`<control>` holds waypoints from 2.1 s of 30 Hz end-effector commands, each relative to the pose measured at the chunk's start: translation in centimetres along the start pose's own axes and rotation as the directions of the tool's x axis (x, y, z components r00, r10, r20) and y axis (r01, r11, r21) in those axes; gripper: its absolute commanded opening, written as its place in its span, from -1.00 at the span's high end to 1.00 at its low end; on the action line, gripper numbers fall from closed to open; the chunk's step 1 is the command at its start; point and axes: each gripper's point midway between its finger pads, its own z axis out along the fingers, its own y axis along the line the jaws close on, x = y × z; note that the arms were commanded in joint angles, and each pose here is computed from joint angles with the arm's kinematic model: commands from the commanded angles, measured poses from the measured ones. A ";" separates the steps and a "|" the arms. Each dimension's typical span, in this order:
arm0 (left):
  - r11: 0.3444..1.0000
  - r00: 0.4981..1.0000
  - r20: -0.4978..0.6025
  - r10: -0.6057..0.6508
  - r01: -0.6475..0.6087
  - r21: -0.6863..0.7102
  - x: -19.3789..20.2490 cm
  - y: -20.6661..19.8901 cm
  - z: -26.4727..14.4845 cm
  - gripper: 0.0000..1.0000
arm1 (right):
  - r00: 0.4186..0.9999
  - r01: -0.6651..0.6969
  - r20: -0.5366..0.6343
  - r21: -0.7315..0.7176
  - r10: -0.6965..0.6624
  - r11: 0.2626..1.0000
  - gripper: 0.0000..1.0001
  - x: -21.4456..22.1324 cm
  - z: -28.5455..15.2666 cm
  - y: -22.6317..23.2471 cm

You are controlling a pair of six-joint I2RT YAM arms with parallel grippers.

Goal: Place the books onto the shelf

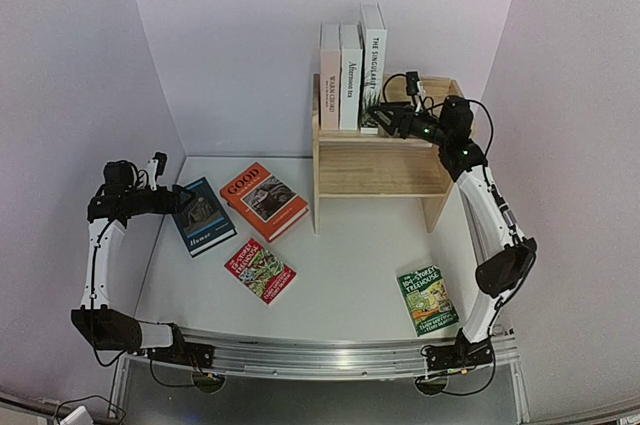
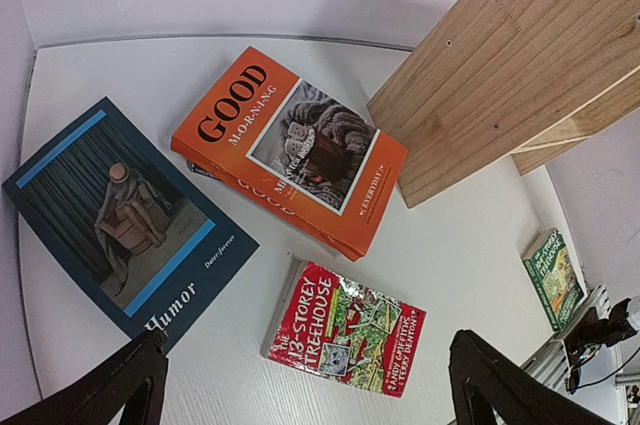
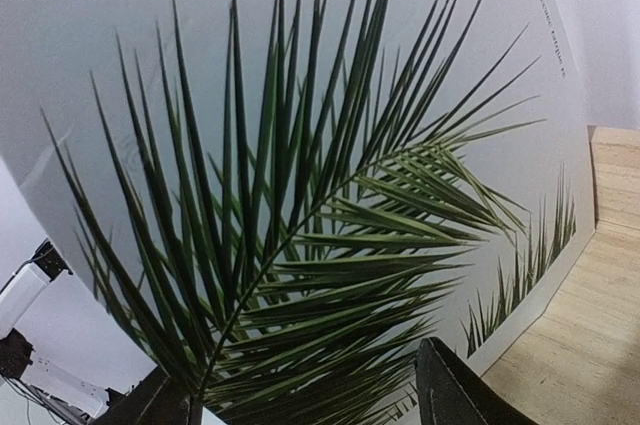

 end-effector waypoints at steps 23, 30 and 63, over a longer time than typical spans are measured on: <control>1.000 1.000 0.002 0.022 -0.022 0.007 0.4 -0.2 0.1 -0.96 | 0.999 0.034 0.033 0.147 -0.039 0.989 -0.64 -0.1 -1.4 -1.0; 1.000 1.000 0.002 0.021 -0.021 0.007 0.5 -0.1 0.1 -0.96 | 0.998 0.040 0.032 0.127 -0.045 0.991 -0.65 -0.5 -1.8 -0.1; 1.000 1.000 -0.006 0.031 -0.031 0.001 0.6 0.0 0.2 -0.96 | 0.997 0.073 0.001 0.118 -0.073 0.990 -0.64 1.0 -0.3 1.9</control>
